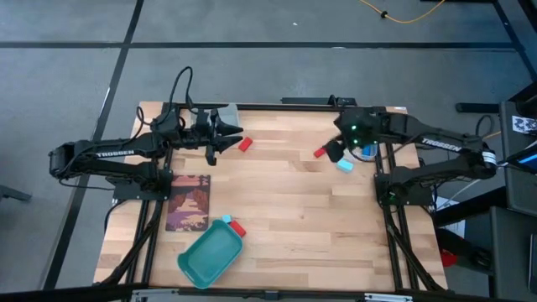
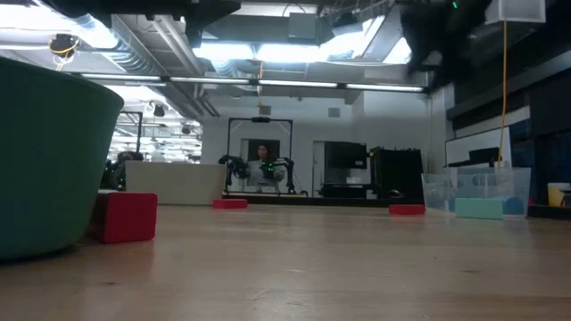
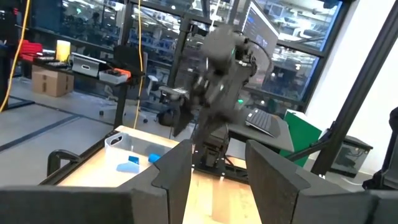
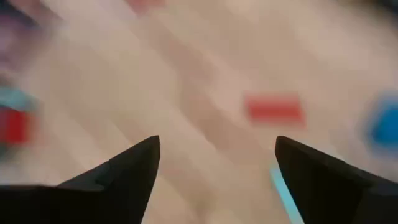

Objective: Sort & place blocks by color
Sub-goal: Put the right light blue block into the gray bin

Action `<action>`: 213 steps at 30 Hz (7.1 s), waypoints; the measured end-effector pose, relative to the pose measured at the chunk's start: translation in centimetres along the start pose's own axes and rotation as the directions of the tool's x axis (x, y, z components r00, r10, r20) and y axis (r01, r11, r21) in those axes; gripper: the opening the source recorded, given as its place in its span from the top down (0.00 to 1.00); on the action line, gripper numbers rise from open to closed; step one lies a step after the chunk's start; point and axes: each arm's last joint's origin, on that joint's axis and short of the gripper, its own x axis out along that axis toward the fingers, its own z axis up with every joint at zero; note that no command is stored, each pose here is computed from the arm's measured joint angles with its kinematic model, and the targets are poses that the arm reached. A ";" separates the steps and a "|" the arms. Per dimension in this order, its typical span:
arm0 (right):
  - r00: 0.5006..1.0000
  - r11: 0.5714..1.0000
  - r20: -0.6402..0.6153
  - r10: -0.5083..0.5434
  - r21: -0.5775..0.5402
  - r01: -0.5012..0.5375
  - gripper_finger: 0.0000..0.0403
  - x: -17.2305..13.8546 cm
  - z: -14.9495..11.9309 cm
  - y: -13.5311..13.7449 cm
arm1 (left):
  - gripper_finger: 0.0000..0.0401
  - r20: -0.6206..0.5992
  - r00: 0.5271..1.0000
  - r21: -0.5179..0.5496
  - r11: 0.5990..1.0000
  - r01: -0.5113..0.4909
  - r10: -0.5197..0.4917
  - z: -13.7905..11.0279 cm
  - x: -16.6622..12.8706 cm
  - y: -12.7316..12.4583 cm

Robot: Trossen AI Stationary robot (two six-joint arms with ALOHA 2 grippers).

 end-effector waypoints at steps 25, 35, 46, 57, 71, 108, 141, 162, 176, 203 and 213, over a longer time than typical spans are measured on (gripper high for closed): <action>0.881 0.783 -0.313 -0.354 0.416 0.462 0.21 11.4 -8.9 -5.0 | 0.65 -0.002 1.000 -0.001 1.000 -0.003 0.003 0.0 0.0 0.0; 0.894 0.881 -0.266 -0.361 0.216 0.421 0.21 11.4 -8.2 -5.0 | 0.65 -0.003 1.000 -0.001 1.000 -0.003 0.003 0.0 0.0 0.0; 0.876 0.927 -0.338 -0.343 0.029 0.374 0.21 13.1 -8.0 -5.3 | 0.65 -0.002 1.000 -0.001 1.000 -0.003 0.003 0.0 0.0 0.0; 0.865 0.926 -0.370 -0.338 0.033 0.376 0.39 13.4 -8.2 -5.3 | 0.65 -0.002 1.000 -0.003 1.000 -0.003 0.003 0.0 0.0 0.0; 0.899 0.981 -0.395 -0.188 -0.040 0.187 0.66 10.8 -9.4 -3.4 | 0.65 -0.004 1.000 -0.004 1.000 0.005 -0.005 0.0 0.0 0.0; 0.644 0.813 0.501 0.578 -0.423 -0.401 0.66 6.5 3.4 10.9 | 0.42 -0.146 0.989 -0.111 0.994 0.005 -0.022 -1.2 2.2 0.1; 0.568 0.744 0.483 0.666 -0.485 -0.460 0.66 7.6 3.6 12.0 | 0.38 -0.076 0.981 -0.059 0.983 0.176 -0.180 -2.0 4.5 -0.3; 0.576 0.762 0.501 0.646 -0.461 -0.454 0.66 7.7 3.8 11.7 | 0.38 -0.110 0.994 0.063 0.998 0.004 0.003 -2.0 5.3 -1.1; 0.572 0.728 0.454 0.682 -0.491 -0.478 0.66 7.7 3.4 12.0 | 0.38 -0.174 0.985 0.100 0.995 0.001 0.016 -2.1 7.1 -0.9; 0.581 0.715 0.425 0.694 -0.500 -0.489 0.66 7.7 3.3 12.0 | 0.49 -0.142 0.989 0.039 0.998 0.053 -0.047 -2.5 7.7 -1.5; 0.584 0.715 0.425 0.691 -0.518 -0.469 0.66 7.8 3.3 12.0 | 0.68 -0.141 0.988 0.026 0.998 0.065 -0.061 -2.4 7.7 -1.6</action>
